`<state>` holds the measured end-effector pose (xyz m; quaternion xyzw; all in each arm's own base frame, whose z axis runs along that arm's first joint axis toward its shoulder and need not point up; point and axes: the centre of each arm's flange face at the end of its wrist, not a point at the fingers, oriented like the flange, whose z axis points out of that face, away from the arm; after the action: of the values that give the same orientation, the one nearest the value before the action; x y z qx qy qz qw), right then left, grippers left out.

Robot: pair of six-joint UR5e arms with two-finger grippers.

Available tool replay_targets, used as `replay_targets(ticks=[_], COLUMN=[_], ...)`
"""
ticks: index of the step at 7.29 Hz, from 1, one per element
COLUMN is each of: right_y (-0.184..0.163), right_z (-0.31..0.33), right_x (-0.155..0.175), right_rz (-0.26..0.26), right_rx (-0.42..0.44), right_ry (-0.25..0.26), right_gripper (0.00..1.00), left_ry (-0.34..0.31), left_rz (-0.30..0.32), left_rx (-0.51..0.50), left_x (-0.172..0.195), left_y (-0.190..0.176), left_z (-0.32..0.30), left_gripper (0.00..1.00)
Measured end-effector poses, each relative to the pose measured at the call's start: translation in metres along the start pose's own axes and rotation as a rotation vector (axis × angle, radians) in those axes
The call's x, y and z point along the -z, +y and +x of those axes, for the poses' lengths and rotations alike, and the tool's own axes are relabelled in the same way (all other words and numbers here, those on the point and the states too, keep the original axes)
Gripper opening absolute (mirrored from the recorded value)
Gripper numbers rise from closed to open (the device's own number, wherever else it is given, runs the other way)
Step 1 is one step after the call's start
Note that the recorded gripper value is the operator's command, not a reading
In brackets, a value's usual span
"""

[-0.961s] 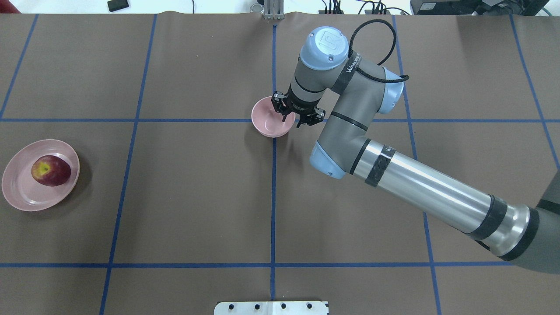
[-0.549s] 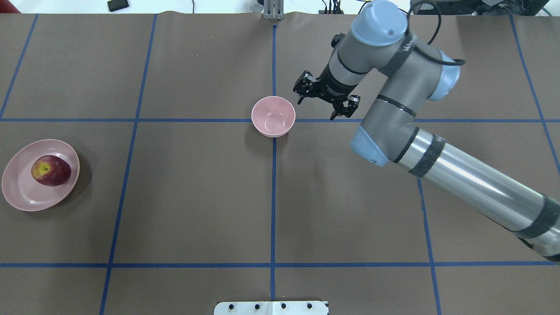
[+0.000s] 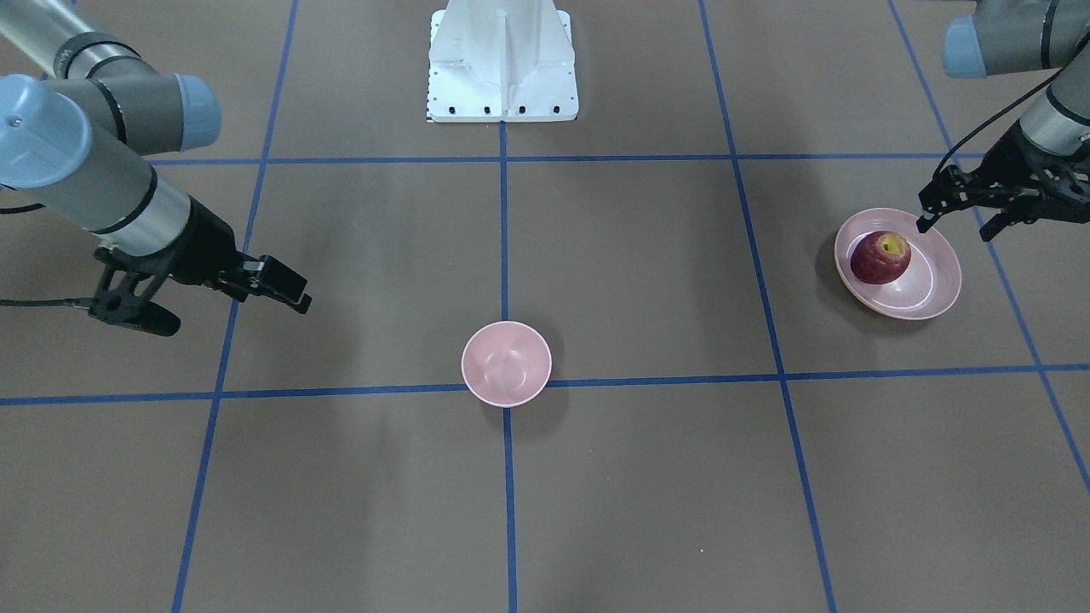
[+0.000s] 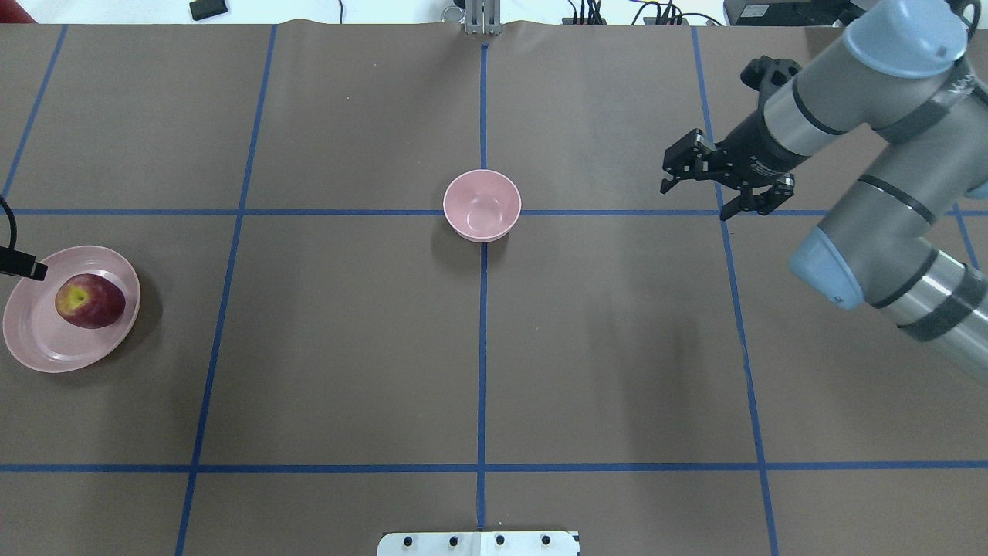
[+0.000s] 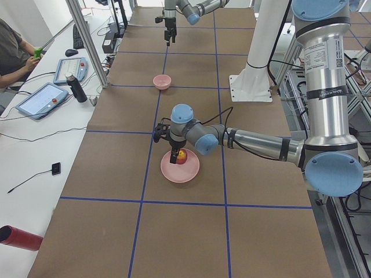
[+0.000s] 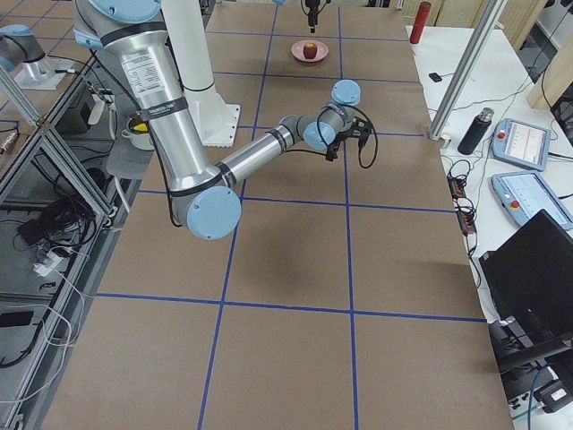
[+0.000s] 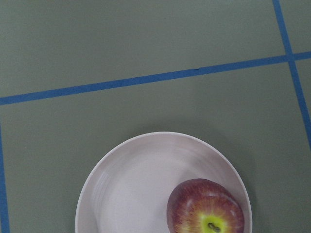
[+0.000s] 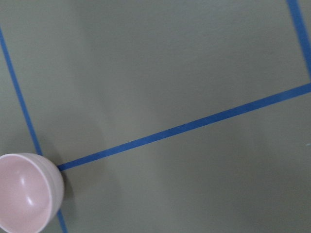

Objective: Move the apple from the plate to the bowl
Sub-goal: 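Release the bowl and withdraw the right gripper while the left gripper reaches toward the apple, then lower the left gripper over the red apple on the plate and grasp it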

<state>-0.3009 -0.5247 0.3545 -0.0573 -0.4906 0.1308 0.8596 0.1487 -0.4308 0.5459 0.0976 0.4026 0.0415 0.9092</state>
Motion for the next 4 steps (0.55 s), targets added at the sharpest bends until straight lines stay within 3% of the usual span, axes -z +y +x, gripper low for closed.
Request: replay_targets(ticks=[2,4], right_y=[0.006,0.008], right_z=[0.07,0.09], right_x=[0.007,0.005], right_rz=[0.002,0.002], right_rx=[0.09,0.106], right_ry=[0.048,0.069], right_gripper=[1.0,1.0], left_ry=[-0.007,-0.048], left_rz=[-0.023,-0.014], left_rx=[-0.008,0.005], left_x=[-0.018,-0.038], left_y=[0.006,0.009], left_z=[0.021,0.046], left_gripper=[0.98,0.98])
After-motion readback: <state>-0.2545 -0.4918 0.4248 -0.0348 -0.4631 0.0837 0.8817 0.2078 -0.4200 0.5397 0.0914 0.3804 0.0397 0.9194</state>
